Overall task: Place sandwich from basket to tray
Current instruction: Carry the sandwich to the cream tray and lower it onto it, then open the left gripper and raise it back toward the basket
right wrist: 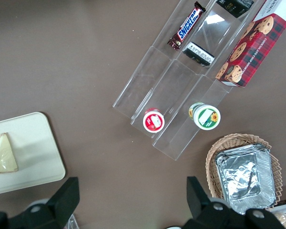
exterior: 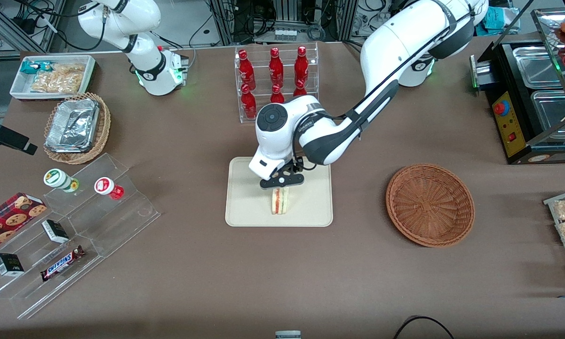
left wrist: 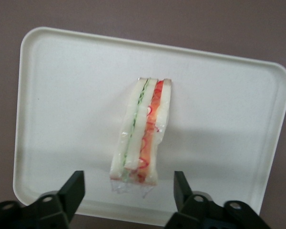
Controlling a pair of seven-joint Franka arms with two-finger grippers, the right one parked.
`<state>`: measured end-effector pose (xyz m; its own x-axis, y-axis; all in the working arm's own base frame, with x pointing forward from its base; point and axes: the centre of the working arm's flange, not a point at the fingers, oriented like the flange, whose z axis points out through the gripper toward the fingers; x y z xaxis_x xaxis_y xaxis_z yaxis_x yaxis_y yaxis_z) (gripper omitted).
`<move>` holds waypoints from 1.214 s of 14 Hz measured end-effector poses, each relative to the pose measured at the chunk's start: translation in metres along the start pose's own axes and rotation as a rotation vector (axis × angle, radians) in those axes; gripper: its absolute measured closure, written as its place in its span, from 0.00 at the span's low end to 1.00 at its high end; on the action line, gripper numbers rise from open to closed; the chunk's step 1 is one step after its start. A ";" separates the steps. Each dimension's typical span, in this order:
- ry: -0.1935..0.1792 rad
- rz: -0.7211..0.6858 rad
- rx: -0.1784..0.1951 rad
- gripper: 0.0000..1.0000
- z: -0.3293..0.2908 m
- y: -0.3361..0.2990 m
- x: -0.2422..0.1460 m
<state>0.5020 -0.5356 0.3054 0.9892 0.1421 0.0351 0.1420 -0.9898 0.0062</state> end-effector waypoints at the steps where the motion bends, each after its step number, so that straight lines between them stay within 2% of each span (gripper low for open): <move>1: 0.012 -0.011 0.002 0.01 -0.009 -0.002 0.008; 3: 0.035 -0.066 0.044 0.00 -0.040 -0.023 0.037; 6: 0.070 -0.187 0.114 0.00 -0.112 -0.087 0.088; 8: 0.053 -0.222 0.163 0.00 -0.149 -0.139 0.107; 10: -0.020 -0.165 0.200 0.00 -0.171 -0.197 0.120; 12: -0.115 -0.093 0.223 0.00 -0.188 -0.262 0.133; 14: -0.192 -0.023 0.225 0.00 -0.209 -0.324 0.143; 15: -0.217 0.000 0.221 0.00 -0.219 -0.348 0.144; 17: -0.252 0.013 0.191 0.00 -0.236 -0.382 0.138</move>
<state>0.5758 -0.1371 0.5440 0.9653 0.1484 -0.2148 0.1099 -0.9773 -0.1814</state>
